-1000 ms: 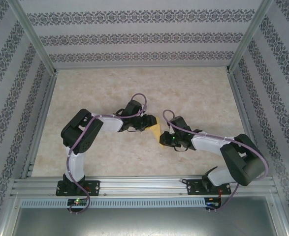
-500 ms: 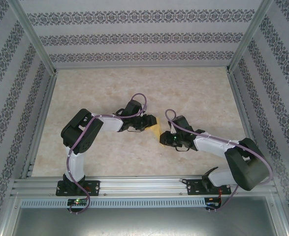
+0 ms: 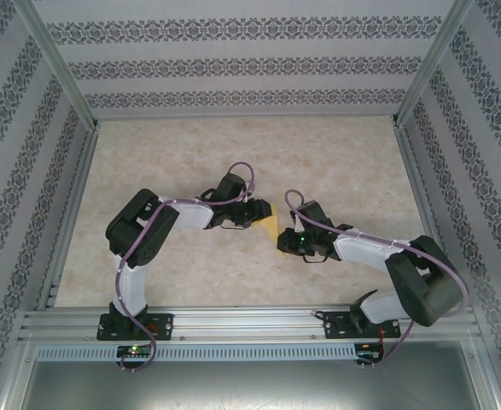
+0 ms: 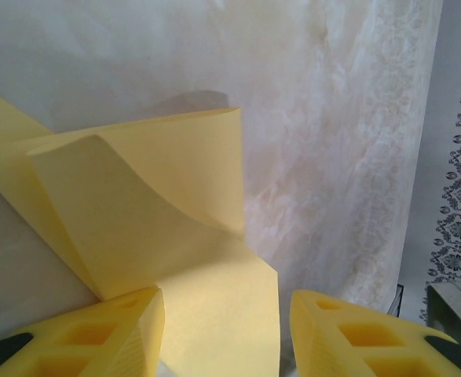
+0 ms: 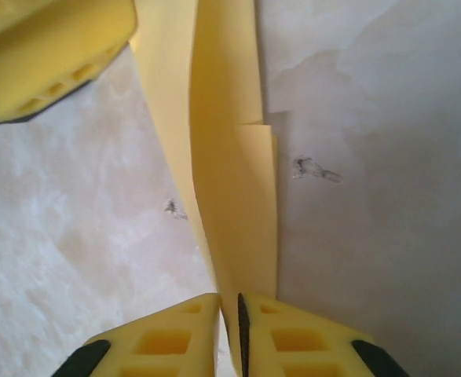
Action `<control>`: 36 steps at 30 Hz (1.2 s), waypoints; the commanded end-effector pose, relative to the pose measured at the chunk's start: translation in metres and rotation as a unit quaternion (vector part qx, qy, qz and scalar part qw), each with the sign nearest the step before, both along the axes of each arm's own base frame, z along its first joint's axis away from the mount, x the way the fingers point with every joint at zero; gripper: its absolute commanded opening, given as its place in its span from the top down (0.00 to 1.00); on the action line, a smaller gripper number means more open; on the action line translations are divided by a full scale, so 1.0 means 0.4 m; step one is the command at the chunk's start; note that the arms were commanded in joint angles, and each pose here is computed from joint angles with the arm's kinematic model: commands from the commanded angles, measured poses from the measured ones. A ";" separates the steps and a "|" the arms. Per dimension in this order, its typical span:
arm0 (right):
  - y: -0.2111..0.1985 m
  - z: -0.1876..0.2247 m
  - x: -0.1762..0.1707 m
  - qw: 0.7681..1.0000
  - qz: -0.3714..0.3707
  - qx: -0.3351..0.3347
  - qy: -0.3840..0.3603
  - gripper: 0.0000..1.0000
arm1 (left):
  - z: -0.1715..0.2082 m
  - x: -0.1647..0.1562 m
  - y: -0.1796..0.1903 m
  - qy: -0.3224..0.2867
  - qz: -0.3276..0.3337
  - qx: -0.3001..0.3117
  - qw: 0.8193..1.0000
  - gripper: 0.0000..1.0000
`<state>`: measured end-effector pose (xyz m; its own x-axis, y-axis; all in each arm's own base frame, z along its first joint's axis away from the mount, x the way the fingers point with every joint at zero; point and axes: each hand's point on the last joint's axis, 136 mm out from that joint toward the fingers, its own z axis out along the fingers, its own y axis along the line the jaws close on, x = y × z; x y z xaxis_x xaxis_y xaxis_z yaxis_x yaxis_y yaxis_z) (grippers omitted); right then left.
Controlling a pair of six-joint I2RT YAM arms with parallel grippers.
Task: Fold a paper plane with a square sheet of paper (pick it up from the middle)
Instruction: Fold the wing for the fifth time at the center of the table.
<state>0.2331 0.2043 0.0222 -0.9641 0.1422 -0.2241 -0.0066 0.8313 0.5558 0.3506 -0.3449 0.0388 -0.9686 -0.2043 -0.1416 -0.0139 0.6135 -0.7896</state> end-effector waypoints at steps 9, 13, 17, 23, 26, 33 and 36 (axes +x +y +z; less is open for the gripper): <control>0.001 -0.003 -0.007 1.000 -0.004 0.019 0.003 0.96 | -0.093 -0.043 0.004 0.039 -0.018 0.031 0.999 0.52; -0.043 -0.027 -0.010 0.999 -0.035 -0.002 0.015 1.00 | -0.094 -0.043 0.004 0.040 -0.018 0.033 0.999 0.52; -0.034 -0.031 -0.023 0.998 -0.038 0.030 0.036 1.00 | -0.098 -0.043 0.007 0.042 -0.016 0.036 0.998 0.52; -0.063 -0.086 -0.065 0.993 -0.067 -0.002 0.102 1.00 | -0.103 -0.043 0.006 0.047 -0.016 0.038 0.998 0.52; -0.049 -0.074 -0.059 0.994 -0.063 0.018 0.093 1.00 | -0.099 -0.041 0.004 0.044 -0.017 0.035 0.998 0.52; -0.018 -0.034 -0.029 0.992 -0.066 0.067 0.086 1.00 | -0.033 -0.030 -0.035 0.010 -0.042 -0.012 0.999 0.51; -0.017 -0.044 -0.030 0.991 -0.067 0.068 0.094 1.00 | 0.010 -0.020 -0.062 -0.009 -0.061 -0.042 0.997 0.51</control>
